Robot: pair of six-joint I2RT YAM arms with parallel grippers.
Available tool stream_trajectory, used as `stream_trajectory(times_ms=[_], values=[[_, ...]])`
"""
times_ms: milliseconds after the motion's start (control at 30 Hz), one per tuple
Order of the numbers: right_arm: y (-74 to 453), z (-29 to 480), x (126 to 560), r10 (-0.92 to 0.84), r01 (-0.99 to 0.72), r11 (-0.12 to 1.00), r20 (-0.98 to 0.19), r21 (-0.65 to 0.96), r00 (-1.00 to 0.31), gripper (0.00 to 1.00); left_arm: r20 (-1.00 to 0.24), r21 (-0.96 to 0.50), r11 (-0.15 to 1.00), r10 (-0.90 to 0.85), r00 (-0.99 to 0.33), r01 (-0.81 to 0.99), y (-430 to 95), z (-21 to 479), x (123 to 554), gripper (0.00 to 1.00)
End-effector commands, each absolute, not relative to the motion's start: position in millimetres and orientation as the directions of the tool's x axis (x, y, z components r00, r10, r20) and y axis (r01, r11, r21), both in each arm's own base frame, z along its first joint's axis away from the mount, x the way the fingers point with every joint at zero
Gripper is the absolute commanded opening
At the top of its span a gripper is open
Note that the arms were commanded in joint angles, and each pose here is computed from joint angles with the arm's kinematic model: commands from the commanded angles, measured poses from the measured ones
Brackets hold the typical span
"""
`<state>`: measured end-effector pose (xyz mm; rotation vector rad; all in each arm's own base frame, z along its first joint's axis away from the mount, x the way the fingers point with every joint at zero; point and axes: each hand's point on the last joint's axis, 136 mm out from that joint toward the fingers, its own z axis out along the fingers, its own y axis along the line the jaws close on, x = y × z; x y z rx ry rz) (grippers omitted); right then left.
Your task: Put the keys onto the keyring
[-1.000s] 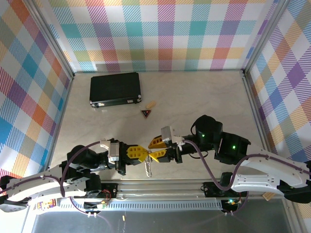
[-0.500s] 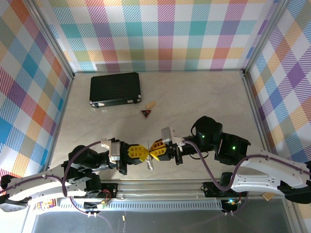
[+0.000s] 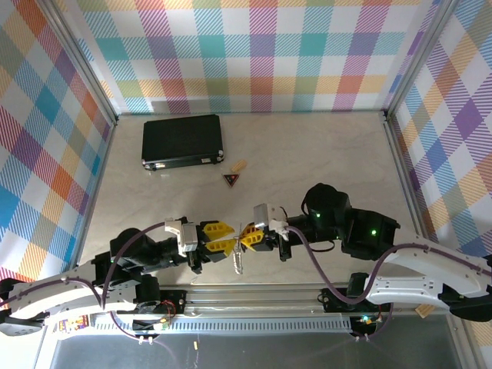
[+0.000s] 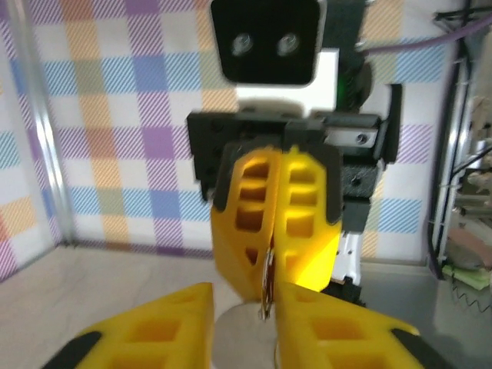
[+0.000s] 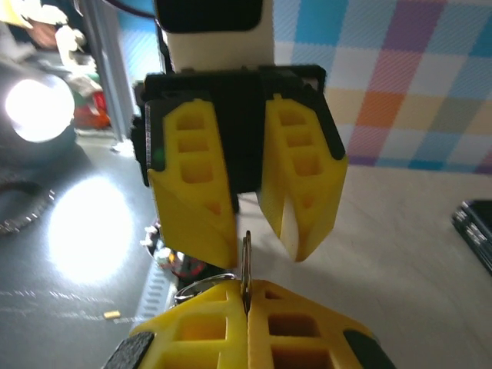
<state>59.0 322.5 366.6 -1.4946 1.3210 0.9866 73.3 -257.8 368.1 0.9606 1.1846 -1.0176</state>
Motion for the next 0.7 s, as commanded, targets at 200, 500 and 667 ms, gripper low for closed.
stream_trajectory(times_ms=[200, 500, 667], values=[[313.4, 339.5, 87.8, -0.571, -0.976, 0.017, -0.804, -0.215, 0.167, 0.00, -0.979, 0.181, 0.386, 0.157, 0.128, 0.904, -246.3, 349.4, 97.8, 0.32], [316.0, 341.3, 83.6, -0.582, -0.979, -0.020, -0.793, -0.204, 0.178, 0.00, -0.971, 0.196, 0.368, 0.201, 0.128, 0.909, -264.6, 340.3, 101.9, 0.32], [317.0, 336.4, 78.4, -0.592, -0.982, -0.049, -0.786, -0.182, 0.175, 0.00, -0.969, 0.205, 0.359, 0.209, 0.135, 0.911, -271.3, 340.4, 102.8, 0.31]])
